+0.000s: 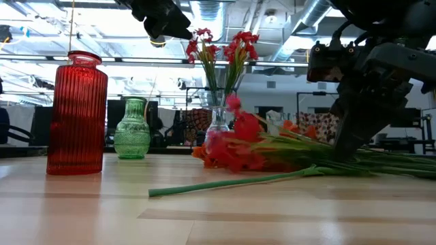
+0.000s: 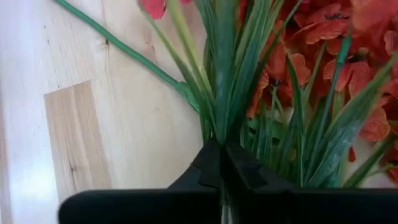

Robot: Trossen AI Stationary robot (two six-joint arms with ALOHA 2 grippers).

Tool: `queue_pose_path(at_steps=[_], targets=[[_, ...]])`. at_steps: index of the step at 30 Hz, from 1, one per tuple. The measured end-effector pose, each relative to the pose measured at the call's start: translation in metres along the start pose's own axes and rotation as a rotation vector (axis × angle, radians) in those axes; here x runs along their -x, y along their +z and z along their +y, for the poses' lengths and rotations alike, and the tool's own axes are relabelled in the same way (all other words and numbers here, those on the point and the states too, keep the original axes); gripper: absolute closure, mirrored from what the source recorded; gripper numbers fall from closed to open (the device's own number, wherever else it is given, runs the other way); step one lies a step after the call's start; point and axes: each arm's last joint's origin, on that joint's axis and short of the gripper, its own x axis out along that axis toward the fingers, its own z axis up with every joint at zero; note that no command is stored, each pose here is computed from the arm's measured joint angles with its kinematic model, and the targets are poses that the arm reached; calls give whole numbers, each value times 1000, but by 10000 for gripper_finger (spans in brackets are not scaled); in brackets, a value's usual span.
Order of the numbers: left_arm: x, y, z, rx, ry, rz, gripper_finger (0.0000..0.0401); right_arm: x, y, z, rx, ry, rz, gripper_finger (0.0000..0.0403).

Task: Sort flowers into vase by color
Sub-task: Put the red flower into the vase

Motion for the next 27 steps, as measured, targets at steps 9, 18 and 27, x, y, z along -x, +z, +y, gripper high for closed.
queue_pose_path(at_steps=[9, 18, 27], targets=[[0, 4, 0, -1, 0, -44, 168, 12, 5, 0, -10, 29, -38, 366], [5, 9, 1, 5, 1, -90, 168, 52, 18, -1, -41, 117, -164, 372], [37, 18, 6, 32, 1, -193, 168, 97, 35, -20, -100, 64, -404, 372]])
